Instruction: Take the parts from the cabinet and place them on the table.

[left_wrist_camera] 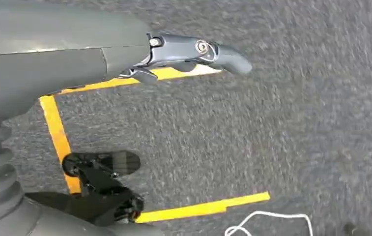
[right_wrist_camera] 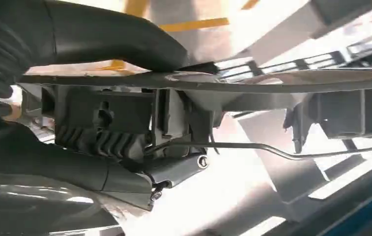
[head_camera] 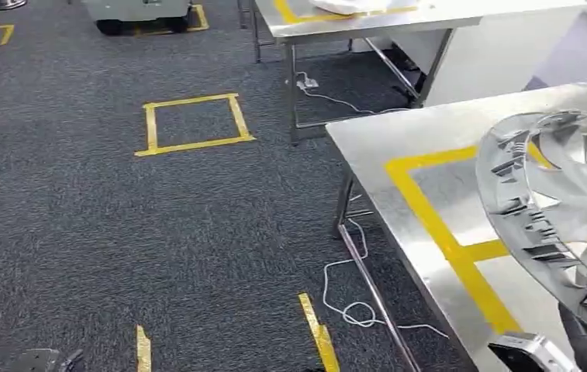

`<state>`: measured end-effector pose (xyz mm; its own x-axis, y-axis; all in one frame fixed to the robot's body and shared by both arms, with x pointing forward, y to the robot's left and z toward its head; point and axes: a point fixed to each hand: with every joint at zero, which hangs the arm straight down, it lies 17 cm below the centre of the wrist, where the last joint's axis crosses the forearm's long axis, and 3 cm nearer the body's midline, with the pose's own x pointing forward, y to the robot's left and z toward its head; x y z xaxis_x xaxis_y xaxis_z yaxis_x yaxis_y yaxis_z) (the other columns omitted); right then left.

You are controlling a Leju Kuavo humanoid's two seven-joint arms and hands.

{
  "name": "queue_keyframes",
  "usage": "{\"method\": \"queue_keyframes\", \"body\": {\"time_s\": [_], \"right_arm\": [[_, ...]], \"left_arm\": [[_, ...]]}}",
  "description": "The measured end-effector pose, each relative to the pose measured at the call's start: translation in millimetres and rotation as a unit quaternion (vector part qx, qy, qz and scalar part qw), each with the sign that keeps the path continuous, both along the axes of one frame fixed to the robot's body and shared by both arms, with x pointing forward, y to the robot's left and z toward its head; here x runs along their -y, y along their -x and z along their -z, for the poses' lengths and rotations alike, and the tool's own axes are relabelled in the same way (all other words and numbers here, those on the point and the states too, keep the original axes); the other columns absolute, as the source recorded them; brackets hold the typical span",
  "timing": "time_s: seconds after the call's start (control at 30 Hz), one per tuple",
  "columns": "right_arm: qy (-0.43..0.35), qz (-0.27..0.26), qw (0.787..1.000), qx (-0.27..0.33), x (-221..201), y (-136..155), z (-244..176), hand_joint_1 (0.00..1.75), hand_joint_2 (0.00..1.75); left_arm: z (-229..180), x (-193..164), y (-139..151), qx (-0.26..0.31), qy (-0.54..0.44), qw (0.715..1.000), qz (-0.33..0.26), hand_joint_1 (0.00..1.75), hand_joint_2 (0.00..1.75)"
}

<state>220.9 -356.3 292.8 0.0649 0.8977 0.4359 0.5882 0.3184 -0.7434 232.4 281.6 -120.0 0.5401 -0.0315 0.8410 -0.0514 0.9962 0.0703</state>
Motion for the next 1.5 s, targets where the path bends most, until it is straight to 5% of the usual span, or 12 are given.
{"method": "queue_keyframes", "body": {"time_s": [1.07,1.5], "right_arm": [[0.04,-0.123,0.97,-0.207,-49,-46,81,1.75,1.75],[0.064,-0.108,0.958,-0.259,-51,-52,110,1.75,1.75]], "left_arm": [[6,6,-23,0.015,0.036,0.999,-0.01,0.0,1.75],[15,1,-20,0.003,0.023,1.0,-0.007,0.0,1.75]]}}
